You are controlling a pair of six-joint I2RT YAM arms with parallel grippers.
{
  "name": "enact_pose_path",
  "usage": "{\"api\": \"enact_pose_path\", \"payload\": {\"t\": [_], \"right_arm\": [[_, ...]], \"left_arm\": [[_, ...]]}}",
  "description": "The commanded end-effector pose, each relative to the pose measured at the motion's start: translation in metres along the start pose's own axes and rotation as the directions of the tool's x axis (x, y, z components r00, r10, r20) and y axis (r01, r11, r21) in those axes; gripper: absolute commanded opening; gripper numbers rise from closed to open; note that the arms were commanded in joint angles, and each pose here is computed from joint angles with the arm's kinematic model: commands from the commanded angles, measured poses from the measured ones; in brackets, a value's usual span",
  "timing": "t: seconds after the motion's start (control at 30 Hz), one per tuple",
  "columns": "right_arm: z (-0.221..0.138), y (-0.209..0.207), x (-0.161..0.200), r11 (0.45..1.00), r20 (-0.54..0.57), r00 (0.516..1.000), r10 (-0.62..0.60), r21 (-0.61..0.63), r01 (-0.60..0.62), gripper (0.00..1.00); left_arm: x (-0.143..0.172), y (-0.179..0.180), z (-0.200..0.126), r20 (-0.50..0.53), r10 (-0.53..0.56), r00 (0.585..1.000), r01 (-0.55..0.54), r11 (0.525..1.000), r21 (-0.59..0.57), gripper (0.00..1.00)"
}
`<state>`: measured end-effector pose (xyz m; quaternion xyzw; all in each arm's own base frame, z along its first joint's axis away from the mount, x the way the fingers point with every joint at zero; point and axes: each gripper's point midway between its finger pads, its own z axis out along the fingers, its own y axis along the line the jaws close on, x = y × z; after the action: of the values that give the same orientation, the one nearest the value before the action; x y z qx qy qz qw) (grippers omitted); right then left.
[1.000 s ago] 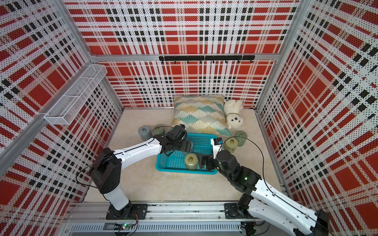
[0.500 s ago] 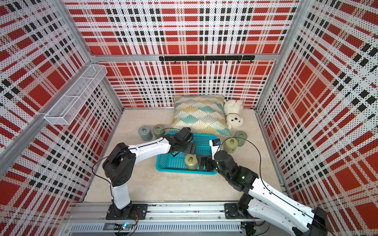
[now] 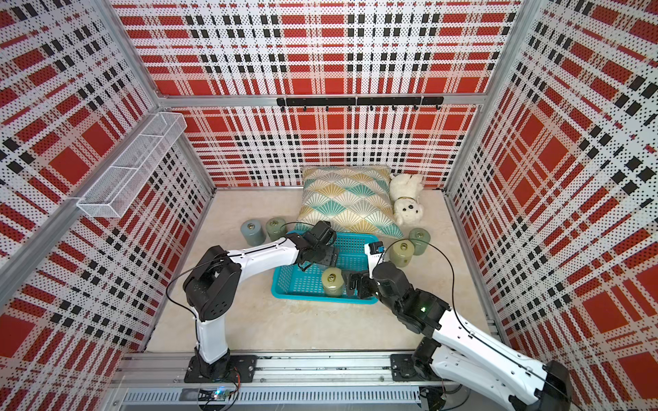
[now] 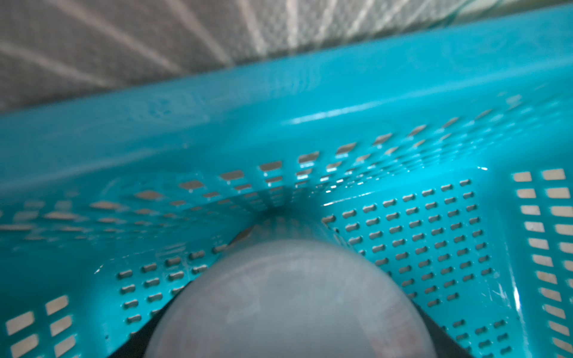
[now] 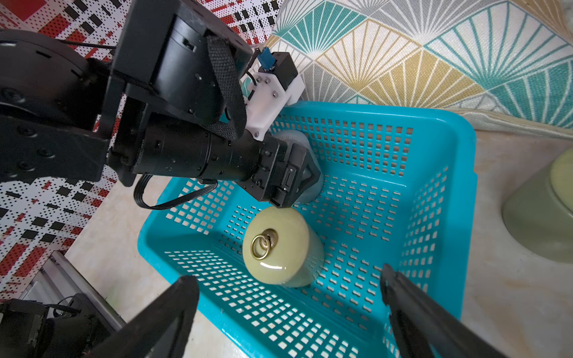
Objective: Take the tea canister out of the basket
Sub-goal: Pick up the tea canister from the basket.
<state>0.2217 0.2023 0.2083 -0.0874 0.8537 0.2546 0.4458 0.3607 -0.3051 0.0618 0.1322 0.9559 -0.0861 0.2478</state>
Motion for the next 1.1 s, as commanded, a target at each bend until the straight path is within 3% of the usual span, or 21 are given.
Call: {"api": "enact_pose_path", "payload": {"t": [0.0, 0.6, 0.83, 1.07], "right_arm": [[0.002, 0.007, -0.002, 0.999, 0.005, 1.0, 0.004, -0.034, -0.004, 1.0], [0.012, 0.056, -0.021, 0.971, 0.011, 0.998, -0.065, -0.23, 0.066, 1.0], [0.022, 0.069, -0.023, 0.962, -0.006, 0.997, -0.079, -0.261, 0.075, 1.0], [0.034, 0.09, -0.025, 0.946, -0.027, 0.994, -0.107, -0.31, 0.093, 1.0]], "left_arm": [[-0.011, -0.008, -0.011, 0.025, -0.013, 1.0, 0.012, 1.0, 0.02, 0.7], [-0.054, -0.013, -0.114, 0.174, -0.055, 0.983, 0.043, 0.997, 0.071, 0.66], [-0.062, 0.02, -0.151, 0.221, -0.104, 0.97, 0.095, 0.994, 0.051, 0.66], [-0.063, 0.082, -0.182, 0.263, -0.181, 0.948, 0.185, 0.983, 0.01, 0.65]]}}
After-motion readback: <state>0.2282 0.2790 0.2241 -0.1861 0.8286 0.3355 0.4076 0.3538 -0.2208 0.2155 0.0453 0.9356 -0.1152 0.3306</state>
